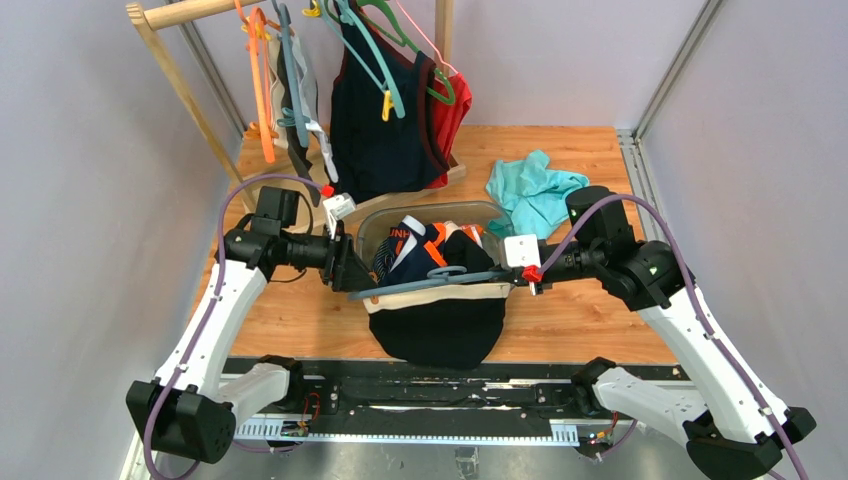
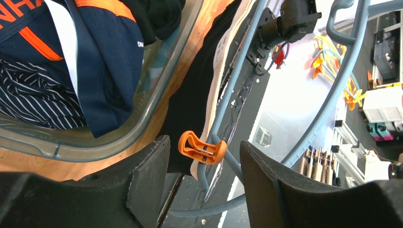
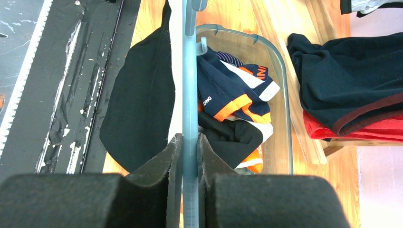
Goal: Remove the underwear clipped to the hanger
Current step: Remove the underwear from the hanger.
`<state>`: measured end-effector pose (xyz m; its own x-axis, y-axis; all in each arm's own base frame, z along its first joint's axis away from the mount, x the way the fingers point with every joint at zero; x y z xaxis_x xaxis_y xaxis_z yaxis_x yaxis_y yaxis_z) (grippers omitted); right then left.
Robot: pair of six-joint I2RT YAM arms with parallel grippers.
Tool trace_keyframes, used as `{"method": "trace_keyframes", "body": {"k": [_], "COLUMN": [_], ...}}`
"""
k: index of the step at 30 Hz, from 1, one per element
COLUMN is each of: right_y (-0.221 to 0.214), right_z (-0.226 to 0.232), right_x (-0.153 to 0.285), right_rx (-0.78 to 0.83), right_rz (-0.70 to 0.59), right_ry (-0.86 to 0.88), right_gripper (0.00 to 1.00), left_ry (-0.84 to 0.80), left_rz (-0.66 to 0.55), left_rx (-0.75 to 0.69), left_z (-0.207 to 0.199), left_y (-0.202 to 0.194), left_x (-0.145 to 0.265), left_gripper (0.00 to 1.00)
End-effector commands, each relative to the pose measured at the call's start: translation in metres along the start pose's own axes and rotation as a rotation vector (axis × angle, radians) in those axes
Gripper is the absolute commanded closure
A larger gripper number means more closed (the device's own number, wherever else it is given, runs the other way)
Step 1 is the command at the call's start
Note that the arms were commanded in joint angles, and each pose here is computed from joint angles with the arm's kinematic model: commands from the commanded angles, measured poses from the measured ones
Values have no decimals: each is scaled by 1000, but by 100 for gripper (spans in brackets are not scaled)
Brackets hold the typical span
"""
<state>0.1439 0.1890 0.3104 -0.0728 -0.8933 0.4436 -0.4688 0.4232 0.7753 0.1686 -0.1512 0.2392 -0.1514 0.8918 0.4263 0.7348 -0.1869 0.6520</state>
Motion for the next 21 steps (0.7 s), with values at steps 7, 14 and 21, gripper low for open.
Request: {"method": "trace_keyframes", "body": {"k": [7, 14, 21], "right_y": [18, 16, 14], "right_z": [-11, -17, -26], "right_x": [3, 2, 5], "right_rx": [27, -7, -23], "right_rz": [-61, -56, -33], "right_ry": [-47, -82, -146], "right_gripper": [100, 99, 100], "left_ry": [-57, -41, -28], "left_rz": [1, -12, -27], "left_rx": [-38, -64, -65], "left_z": [-13, -16, -20], "left_y": [7, 5, 9], "left_x": [1, 4, 8], "left_gripper": [58, 80, 95]}}
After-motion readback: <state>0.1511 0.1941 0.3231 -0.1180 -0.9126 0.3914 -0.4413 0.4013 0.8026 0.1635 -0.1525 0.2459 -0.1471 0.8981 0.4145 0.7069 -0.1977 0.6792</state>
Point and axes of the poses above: each gripper's point midway between its finger pads, its own x axis back along the fingers, its own z axis along the line the jaws close on, y = z × x, the point moved 3 cm from there along x, back along the fingers, and after that the axes turned 5 degrees about x, right-handed, at the moved point
